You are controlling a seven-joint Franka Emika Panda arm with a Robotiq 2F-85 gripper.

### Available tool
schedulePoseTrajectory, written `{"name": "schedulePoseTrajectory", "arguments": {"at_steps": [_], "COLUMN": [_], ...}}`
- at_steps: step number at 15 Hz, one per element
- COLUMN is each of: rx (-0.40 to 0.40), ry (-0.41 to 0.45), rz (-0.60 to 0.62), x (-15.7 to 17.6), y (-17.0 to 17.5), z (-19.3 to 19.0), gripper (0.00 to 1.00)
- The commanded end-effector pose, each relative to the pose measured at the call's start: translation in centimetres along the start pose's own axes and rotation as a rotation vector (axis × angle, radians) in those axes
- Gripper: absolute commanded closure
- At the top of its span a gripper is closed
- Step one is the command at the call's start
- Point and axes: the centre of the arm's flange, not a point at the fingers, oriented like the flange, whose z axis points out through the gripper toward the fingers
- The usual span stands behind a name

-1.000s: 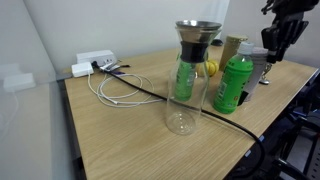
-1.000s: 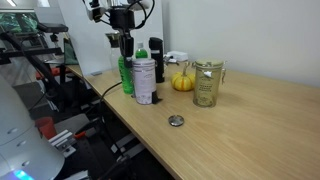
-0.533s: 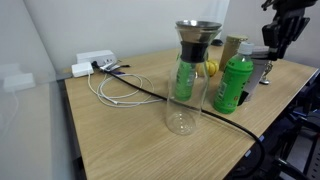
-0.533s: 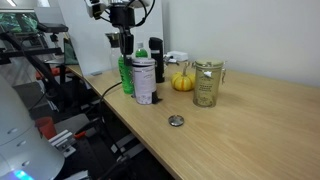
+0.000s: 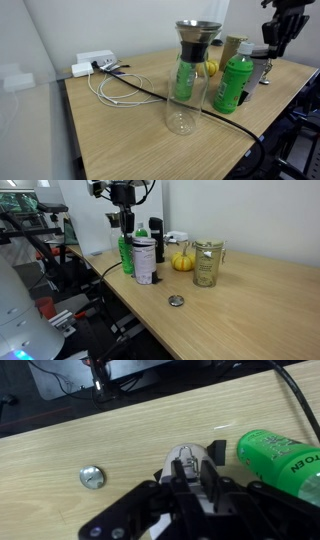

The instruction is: Open the metal container

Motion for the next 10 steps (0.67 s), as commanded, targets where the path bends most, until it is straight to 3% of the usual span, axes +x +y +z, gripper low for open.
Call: {"name": "schedulePoseTrajectory", "arguments": {"at_steps": [1, 10], "rx": [-0.013, -0.019], "ry": [-0.008, -0.005], "rz": [-0.009, -0.025], "x": [0.85, 1.29], "y": [0.5, 0.32], "z": [-0.7, -1.46], "gripper": [0.94, 0.94]}}
